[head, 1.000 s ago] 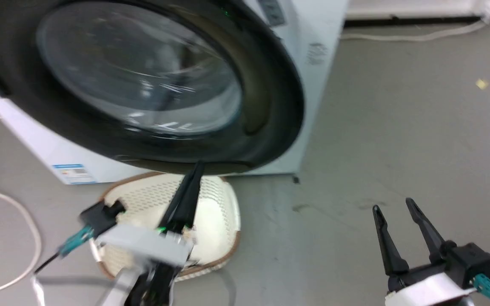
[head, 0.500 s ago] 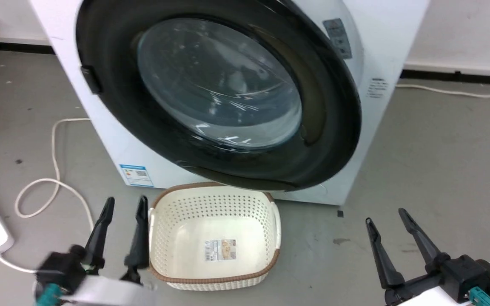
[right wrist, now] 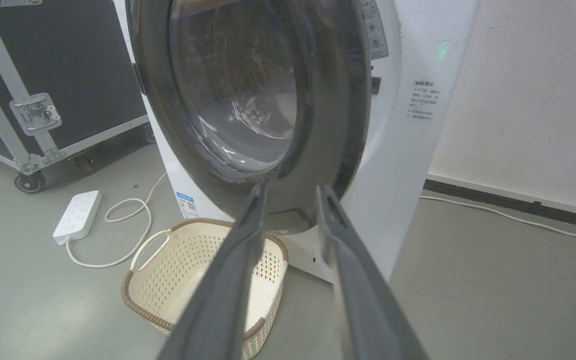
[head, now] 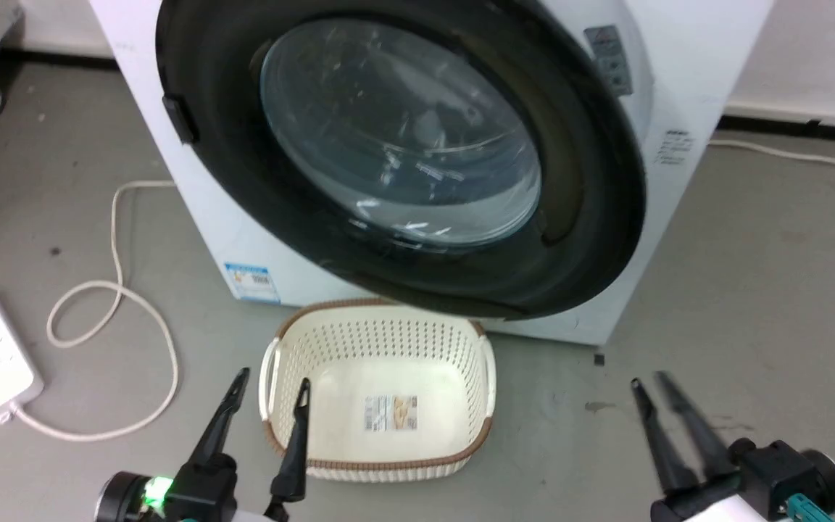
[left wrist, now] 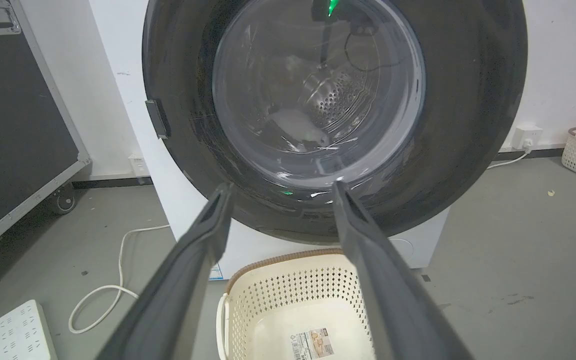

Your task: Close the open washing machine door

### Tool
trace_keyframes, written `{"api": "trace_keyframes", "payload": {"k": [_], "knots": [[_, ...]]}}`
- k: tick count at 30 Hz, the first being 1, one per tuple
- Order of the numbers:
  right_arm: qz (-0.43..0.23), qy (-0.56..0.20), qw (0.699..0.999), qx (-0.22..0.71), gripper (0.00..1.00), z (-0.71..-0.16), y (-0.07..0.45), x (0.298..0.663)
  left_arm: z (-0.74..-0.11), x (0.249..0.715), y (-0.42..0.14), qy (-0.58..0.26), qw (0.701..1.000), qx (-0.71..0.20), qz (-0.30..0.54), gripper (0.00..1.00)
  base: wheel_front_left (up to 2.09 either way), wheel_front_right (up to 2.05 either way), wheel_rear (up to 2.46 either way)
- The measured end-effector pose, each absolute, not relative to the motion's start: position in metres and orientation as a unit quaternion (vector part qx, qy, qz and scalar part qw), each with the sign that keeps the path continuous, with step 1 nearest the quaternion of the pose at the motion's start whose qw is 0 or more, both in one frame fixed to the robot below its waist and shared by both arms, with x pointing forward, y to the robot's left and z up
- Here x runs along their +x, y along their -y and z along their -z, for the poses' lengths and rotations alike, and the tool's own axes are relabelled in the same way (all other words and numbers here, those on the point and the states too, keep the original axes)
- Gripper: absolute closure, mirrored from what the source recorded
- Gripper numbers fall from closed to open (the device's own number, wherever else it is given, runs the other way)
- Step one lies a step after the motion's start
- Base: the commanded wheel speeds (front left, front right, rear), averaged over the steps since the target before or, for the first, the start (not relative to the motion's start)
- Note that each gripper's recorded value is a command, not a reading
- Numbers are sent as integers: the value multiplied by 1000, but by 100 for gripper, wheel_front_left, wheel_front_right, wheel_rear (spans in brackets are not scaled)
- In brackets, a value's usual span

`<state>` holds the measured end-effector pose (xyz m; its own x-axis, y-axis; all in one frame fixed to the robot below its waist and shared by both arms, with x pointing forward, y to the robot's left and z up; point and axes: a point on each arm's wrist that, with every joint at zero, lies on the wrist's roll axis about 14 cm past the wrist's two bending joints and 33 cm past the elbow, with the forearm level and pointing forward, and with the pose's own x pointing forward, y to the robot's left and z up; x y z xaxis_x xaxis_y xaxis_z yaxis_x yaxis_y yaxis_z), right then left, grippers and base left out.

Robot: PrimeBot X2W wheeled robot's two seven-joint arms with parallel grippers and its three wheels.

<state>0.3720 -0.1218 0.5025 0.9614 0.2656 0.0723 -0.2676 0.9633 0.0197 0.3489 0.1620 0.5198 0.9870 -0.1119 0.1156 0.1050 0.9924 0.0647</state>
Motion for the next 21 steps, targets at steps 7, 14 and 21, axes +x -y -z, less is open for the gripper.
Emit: {"api": "trace_keyframes", "payload": {"k": [7, 14, 21], "knots": [[-193, 39, 980, 1, 100, -503, 96, 406, -507, 363, -165, 40, 998, 16, 40, 0, 0, 0, 0], [-243, 46, 969, -24, 100, -514, 76, 477, -492, 386, -162, 20, 999, 8, 38, 0, 0, 0, 0], [-251, 8, 968, -16, 100, -500, 74, 532, -477, 388, -180, -4, 1000, 11, 11, 0, 0, 0, 0]]}}
